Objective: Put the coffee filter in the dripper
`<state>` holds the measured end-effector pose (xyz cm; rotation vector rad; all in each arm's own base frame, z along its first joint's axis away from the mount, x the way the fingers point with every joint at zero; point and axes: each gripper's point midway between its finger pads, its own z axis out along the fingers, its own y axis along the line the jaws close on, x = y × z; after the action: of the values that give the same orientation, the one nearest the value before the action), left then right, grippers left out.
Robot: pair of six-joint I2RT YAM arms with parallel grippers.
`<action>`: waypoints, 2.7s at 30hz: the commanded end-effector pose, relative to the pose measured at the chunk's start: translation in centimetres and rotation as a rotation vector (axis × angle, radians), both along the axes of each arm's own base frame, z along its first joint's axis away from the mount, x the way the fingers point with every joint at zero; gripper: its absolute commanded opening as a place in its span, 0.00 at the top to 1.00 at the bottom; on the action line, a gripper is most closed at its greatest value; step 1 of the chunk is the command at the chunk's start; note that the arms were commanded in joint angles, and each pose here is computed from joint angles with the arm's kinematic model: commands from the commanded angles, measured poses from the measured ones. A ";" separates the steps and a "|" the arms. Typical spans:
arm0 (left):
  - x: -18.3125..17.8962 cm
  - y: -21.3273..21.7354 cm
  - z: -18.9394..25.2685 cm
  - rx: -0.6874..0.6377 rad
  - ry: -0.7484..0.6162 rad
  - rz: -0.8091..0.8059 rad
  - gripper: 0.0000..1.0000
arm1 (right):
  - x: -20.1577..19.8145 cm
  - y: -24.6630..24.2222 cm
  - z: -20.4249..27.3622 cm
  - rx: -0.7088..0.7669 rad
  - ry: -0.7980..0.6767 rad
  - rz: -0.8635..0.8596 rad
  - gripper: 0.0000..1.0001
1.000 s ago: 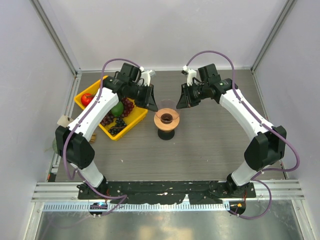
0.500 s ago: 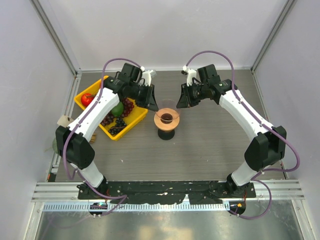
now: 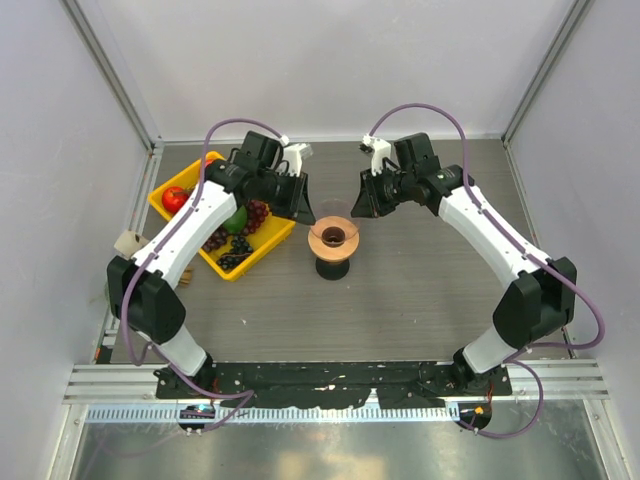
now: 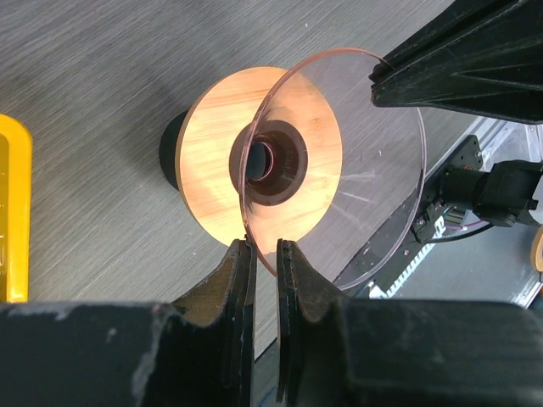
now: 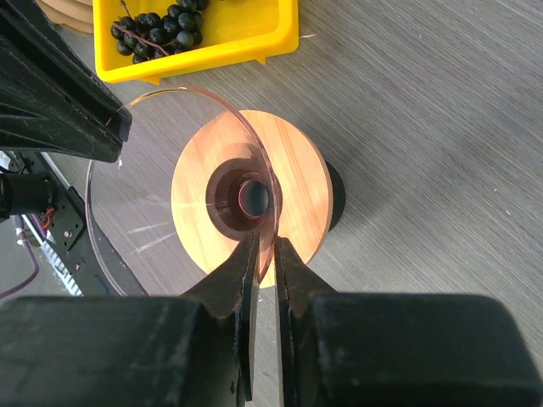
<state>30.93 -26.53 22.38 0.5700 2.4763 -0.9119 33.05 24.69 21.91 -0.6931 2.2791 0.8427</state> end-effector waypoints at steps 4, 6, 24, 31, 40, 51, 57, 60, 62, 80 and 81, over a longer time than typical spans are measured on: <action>-0.7 0.5 -5.7 0.157 0.001 -0.065 1.00 | -1.2 -0.1 -4.3 -0.095 -0.002 0.060 0.95; -0.8 0.4 -5.8 0.158 -0.002 -0.066 1.00 | -1.3 -0.2 -4.7 -0.105 0.000 0.060 0.95; -0.2 0.0 -3.4 0.130 -0.039 -0.056 0.80 | -0.6 0.9 -1.8 -0.065 -0.002 0.094 0.80; -0.4 0.0 -2.1 0.111 -0.055 -0.052 0.73 | -1.1 1.0 -1.2 -0.046 0.007 0.106 0.67; 0.0 -0.1 0.0 0.070 -0.089 -0.031 0.52 | -0.8 1.4 0.2 -0.018 -0.015 0.108 0.50; 0.0 -0.2 1.9 0.043 -0.133 -0.038 0.39 | -0.6 1.7 2.1 0.024 -0.045 0.125 0.36; -0.5 -0.4 3.0 0.009 -0.158 -0.057 0.39 | -0.9 1.6 3.4 0.048 -0.060 0.143 0.36; -0.6 -0.4 3.9 -0.010 -0.189 -0.061 0.38 | -1.0 1.3 4.0 0.053 -0.073 0.141 0.33; -0.4 0.2 4.6 -0.009 -0.213 -0.048 0.26 | -0.7 1.1 4.6 0.063 -0.087 0.136 0.25; -4.3 20.2 7.3 0.104 -0.321 -0.022 0.15 | 0.4 -1.4 10.3 0.078 -0.302 0.149 0.05; -5.1 21.4 6.6 0.150 -0.344 -0.081 0.17 | 0.3 -1.5 9.8 0.070 -0.306 0.155 0.05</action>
<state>31.00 -7.72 30.64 0.5171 2.2301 -0.6276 34.15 23.29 30.37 -0.8246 2.0323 0.8503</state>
